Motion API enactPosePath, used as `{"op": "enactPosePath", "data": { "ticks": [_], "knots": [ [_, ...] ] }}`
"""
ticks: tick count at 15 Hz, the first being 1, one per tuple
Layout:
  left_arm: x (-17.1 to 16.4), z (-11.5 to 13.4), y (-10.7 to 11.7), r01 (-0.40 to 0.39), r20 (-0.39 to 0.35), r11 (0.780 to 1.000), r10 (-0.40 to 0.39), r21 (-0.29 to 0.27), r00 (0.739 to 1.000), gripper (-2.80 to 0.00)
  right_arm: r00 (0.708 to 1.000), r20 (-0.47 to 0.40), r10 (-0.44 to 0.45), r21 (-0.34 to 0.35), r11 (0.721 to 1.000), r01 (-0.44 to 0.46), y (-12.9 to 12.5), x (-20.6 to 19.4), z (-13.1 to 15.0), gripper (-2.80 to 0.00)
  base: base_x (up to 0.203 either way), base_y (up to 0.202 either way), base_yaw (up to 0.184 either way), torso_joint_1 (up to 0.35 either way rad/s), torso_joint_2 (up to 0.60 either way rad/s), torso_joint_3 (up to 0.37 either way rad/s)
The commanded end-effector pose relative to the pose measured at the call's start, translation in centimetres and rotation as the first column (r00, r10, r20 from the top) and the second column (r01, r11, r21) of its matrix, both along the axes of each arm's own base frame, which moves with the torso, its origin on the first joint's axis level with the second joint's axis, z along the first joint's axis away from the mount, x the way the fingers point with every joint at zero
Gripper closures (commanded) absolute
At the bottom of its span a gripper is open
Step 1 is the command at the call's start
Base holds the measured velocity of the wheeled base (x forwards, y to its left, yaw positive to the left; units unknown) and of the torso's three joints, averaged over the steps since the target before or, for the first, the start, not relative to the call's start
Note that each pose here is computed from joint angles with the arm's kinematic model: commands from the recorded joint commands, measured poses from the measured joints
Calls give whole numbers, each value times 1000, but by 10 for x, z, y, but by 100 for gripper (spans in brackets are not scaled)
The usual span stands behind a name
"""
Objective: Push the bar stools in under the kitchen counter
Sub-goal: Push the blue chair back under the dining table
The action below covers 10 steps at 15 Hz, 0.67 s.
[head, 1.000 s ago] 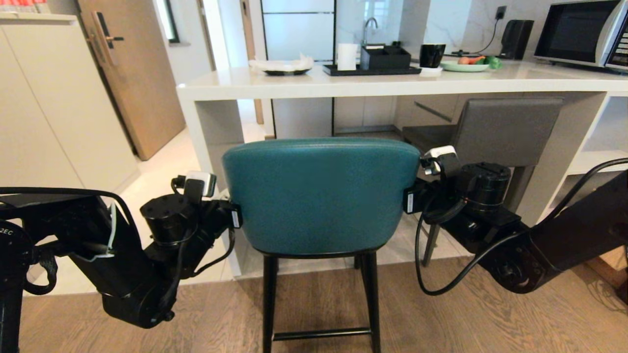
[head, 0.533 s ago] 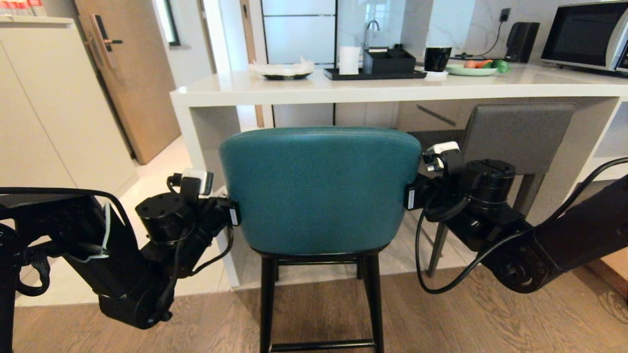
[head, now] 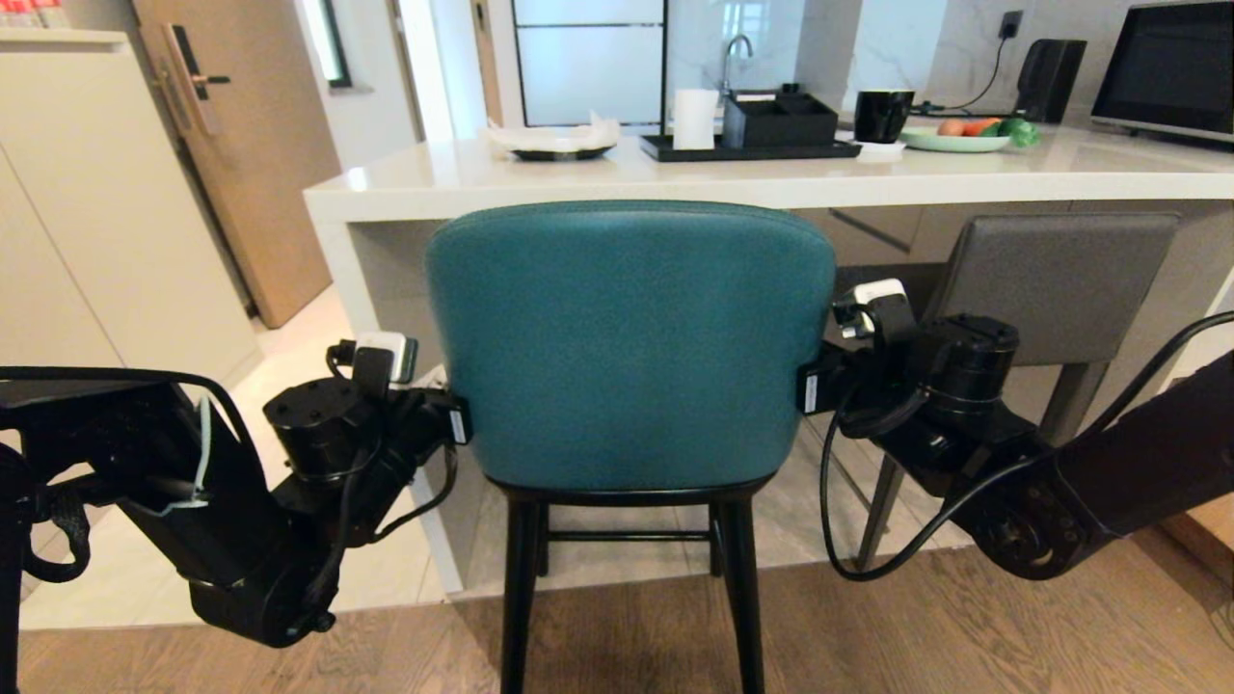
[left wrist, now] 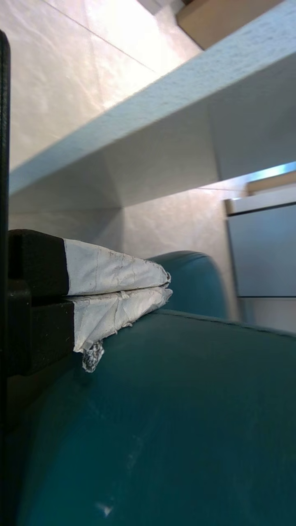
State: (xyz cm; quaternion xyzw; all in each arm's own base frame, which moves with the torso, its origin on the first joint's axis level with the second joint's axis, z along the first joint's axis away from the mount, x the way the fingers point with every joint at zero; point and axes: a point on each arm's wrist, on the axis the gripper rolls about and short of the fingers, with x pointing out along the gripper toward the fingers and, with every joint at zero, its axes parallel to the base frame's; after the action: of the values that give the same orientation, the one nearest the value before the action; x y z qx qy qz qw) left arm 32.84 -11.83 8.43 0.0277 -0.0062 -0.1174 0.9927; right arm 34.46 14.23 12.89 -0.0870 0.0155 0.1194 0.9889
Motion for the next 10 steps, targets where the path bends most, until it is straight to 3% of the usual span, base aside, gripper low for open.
{"op": "enactPosePath", "data": {
  "ticks": [1,10],
  "knots": [
    [-9,7,2,3,16,1000,-3,-6,1000,0,999,41,9,-5,1000,-8,3,-3,5,0,0,0,0,0,0,0],
    [-73,10,-11,129,-69,991,-127,20,989,0,999,-32,34,-61,997,-36,-2,-32,-16,0,0,0,0,0,0,0]
  ]
}}
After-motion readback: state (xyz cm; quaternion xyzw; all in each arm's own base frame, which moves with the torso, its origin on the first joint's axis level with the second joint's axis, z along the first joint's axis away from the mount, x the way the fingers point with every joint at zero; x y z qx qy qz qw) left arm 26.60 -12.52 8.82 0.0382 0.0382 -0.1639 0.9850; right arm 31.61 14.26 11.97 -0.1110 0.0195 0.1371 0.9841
